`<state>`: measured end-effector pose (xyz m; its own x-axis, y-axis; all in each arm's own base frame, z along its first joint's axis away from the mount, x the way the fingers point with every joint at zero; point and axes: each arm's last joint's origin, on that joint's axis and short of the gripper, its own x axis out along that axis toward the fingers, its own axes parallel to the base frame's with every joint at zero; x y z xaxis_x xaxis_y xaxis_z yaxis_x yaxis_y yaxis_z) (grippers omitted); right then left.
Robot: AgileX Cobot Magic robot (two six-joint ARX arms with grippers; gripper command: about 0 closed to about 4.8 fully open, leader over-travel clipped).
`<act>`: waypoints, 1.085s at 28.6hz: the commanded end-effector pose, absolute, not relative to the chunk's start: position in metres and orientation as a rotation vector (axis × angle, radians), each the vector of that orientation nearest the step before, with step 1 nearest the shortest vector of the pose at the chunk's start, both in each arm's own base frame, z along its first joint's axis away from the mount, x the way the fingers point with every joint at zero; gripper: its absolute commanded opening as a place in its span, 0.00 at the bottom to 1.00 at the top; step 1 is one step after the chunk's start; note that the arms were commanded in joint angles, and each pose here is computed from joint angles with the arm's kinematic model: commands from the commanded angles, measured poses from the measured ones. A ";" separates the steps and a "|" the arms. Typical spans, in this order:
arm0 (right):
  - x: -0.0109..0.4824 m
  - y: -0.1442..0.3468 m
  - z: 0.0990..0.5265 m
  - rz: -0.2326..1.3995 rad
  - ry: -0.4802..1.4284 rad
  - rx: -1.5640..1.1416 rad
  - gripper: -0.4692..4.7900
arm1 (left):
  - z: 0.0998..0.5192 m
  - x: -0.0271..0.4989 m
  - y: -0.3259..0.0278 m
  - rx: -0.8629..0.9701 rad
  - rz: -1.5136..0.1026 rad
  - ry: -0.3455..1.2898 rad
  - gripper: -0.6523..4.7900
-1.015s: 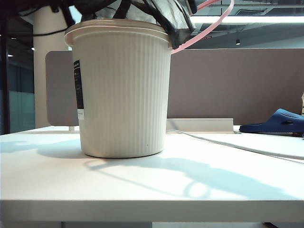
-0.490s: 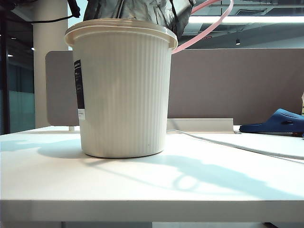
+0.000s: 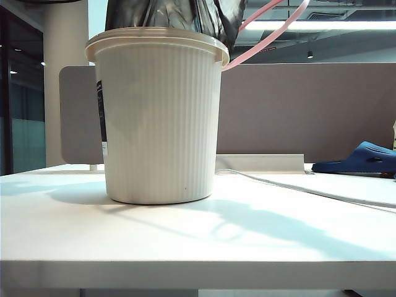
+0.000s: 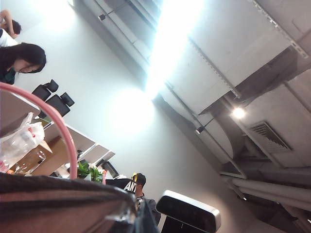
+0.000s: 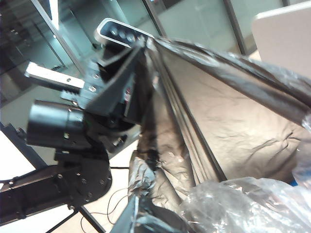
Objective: Open the ring lid of the trash can, pull out the black garbage bag inside, and place it on the table.
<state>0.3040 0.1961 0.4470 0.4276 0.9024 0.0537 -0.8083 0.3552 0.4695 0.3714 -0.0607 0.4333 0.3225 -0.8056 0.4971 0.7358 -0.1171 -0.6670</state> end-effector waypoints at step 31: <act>0.257 0.170 0.568 1.224 -0.111 0.441 0.09 | 0.574 0.310 -0.062 -0.965 -1.478 -0.192 0.11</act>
